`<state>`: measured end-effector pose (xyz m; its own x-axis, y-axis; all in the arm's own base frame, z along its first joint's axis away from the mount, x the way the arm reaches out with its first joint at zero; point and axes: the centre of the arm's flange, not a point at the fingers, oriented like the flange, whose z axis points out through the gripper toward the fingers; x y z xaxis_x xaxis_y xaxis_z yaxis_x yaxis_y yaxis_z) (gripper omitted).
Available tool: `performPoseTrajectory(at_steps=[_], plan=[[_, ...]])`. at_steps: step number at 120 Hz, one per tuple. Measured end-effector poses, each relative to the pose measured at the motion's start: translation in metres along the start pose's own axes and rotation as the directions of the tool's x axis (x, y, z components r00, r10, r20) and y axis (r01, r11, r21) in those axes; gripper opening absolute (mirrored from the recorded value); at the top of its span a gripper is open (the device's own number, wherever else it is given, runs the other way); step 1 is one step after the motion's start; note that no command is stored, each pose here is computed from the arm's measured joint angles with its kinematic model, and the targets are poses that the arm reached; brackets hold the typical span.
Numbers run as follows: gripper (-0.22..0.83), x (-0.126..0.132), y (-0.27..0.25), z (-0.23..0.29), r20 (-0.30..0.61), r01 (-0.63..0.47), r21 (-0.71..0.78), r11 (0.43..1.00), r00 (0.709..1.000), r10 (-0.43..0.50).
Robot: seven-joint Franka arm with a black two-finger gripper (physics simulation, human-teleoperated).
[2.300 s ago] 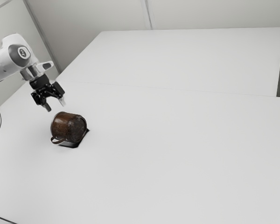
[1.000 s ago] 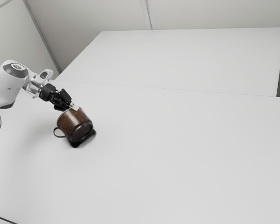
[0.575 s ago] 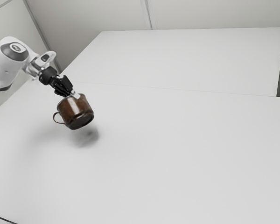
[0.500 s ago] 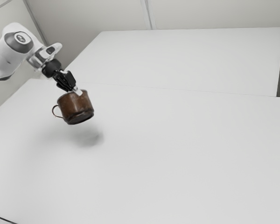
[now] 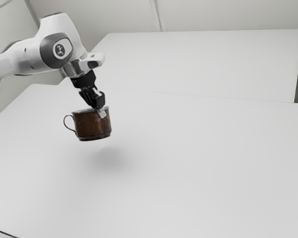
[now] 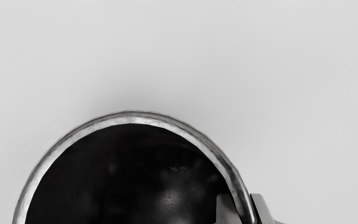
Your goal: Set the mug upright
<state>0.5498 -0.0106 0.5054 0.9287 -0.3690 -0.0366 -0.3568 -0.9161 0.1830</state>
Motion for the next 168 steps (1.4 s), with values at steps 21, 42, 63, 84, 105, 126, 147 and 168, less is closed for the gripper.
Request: performPoseTrajectory(at_steps=[21, 42, 63, 84, 105, 126, 147, 168], plan=[[-0.17, -0.006, 0.042, 0.015, -0.064, -0.029, 0.122, 0.992, 0.997, 0.037], [-0.17, -0.021, 0.062, 0.044, -0.123, -0.035, 0.220, 0.975, 0.990, 0.063], [-0.17, -0.033, 0.083, 0.075, -0.187, -0.048, 0.285, 0.957, 0.977, 0.105], [-0.17, -0.045, 0.082, 0.102, -0.238, -0.053, 0.351, 0.935, 0.960, 0.144], [-0.17, -0.051, 0.080, 0.115, -0.265, -0.083, 0.427, 0.900, 0.941, 0.212], [-0.17, -0.059, 0.076, 0.135, -0.250, -0.106, 0.455, 0.884, 0.938, 0.241], [-0.17, -0.059, 0.073, 0.151, -0.229, -0.124, 0.459, 0.880, 0.940, 0.252], [-0.17, -0.057, 0.069, 0.166, -0.212, -0.130, 0.442, 0.887, 0.946, 0.244]])
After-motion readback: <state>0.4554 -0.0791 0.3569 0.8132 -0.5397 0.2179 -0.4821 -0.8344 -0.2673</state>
